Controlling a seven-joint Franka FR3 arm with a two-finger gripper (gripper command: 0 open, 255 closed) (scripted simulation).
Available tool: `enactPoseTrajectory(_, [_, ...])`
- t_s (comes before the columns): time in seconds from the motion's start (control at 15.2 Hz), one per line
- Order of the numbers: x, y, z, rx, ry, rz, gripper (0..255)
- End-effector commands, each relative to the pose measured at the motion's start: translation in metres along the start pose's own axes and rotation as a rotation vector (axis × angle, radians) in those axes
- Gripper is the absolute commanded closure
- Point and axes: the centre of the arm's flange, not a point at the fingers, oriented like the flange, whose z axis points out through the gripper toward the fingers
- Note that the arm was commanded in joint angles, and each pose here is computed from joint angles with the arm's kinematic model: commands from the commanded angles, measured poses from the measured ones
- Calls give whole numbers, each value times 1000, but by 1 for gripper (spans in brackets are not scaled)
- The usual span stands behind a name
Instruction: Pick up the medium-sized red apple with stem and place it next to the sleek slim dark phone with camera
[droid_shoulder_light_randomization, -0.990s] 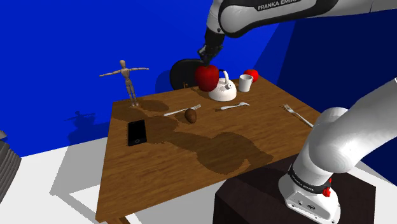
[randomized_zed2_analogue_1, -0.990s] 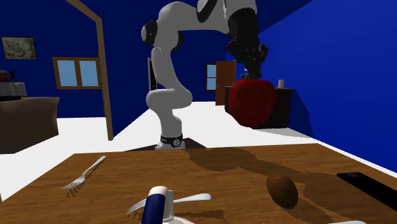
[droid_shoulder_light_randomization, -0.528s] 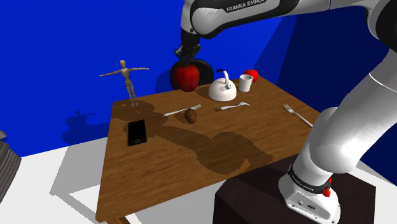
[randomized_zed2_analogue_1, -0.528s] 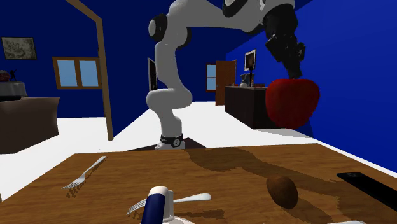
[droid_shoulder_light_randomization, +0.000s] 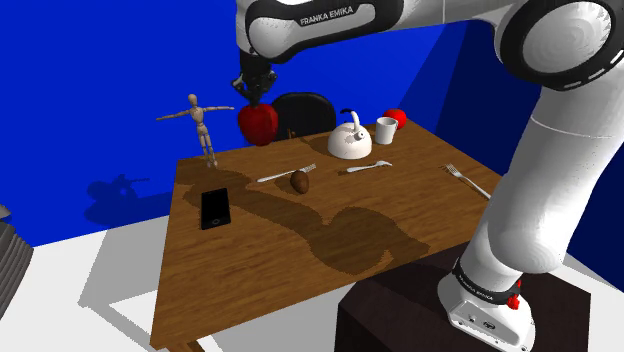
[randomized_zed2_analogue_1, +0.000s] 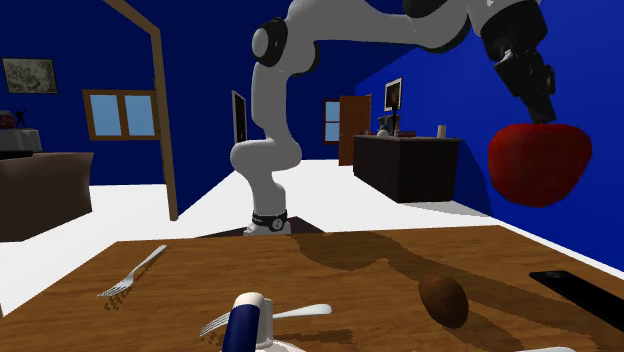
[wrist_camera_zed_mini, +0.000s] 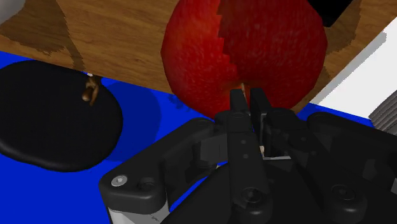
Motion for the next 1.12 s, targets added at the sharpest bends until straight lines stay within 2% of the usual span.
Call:
enactPoseTrajectory(0.0, [18, -24, 6, 0, 1, 2, 255])
enactPoseTrajectory(1.06, [-16, -28, 83, 0, 1, 1, 255])
